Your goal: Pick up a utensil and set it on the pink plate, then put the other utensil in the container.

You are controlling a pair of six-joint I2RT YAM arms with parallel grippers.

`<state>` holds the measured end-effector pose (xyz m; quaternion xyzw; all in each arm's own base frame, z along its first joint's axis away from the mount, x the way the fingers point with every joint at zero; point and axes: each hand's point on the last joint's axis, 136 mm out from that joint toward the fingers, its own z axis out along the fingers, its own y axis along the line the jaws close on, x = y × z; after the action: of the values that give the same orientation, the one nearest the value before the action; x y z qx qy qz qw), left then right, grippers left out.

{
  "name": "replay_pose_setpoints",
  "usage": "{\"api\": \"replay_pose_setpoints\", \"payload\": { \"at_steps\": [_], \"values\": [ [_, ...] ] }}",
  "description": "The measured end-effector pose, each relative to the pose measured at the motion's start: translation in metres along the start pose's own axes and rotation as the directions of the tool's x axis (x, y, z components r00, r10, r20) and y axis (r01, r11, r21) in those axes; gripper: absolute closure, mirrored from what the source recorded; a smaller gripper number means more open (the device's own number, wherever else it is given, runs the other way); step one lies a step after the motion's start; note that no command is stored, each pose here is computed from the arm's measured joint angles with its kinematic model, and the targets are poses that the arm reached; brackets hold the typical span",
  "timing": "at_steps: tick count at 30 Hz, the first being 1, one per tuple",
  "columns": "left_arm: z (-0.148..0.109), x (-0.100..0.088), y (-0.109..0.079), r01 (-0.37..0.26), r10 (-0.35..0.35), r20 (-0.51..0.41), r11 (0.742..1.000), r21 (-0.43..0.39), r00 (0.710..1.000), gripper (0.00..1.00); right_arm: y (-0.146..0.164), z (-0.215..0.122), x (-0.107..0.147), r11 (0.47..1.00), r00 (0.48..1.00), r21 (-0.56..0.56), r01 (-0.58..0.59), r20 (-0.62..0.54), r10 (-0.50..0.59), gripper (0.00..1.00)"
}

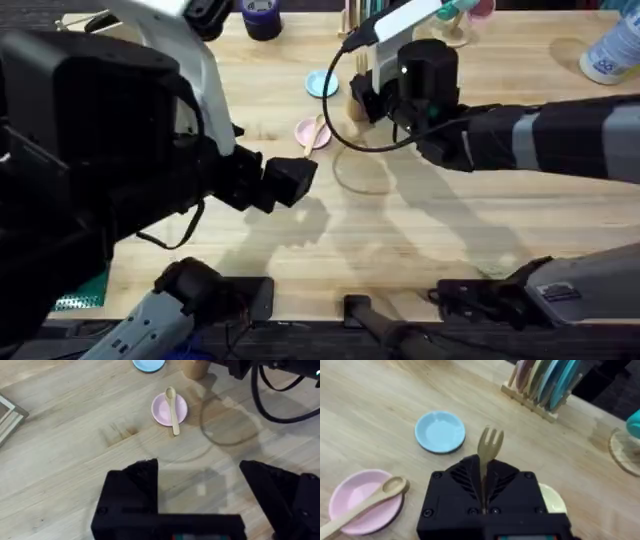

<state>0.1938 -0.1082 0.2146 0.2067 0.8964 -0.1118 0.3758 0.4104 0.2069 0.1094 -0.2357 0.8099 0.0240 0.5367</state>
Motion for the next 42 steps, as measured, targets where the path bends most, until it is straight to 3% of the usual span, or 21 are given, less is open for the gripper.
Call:
{"api": "replay_pose_setpoints", "payload": {
  "at_steps": [13,21,25,42],
  "values": [
    [0.0,0.0,0.0,0.0,0.0,0.0,1.0,0.0,1.0,0.006,0.001,0.001,0.006,1.0,1.0,-0.001,0.003,-0.021,-0.003,0.951],
    [0.0,0.0,0.0,0.0,0.0,0.0,1.0,0.0,1.0,0.006,0.001,0.001,0.004,1.0,1.0,0.0,-0.004,-0.013,0.004,0.842],
    [0.0,0.0,0.0,0.0,0.0,0.0,1.0,0.0,1.0,0.007,-0.002,0.001,-0.012,1.0,0.999,0.009,-0.018,0.052,0.017,0.751],
    [0.0,0.0,0.001,0.0,0.0,0.0,1.0,-0.008,1.0,0.007,-0.003,-0.004,-0.012,1.0,0.999,0.008,-0.014,0.038,0.014,0.597]
  ]
}}
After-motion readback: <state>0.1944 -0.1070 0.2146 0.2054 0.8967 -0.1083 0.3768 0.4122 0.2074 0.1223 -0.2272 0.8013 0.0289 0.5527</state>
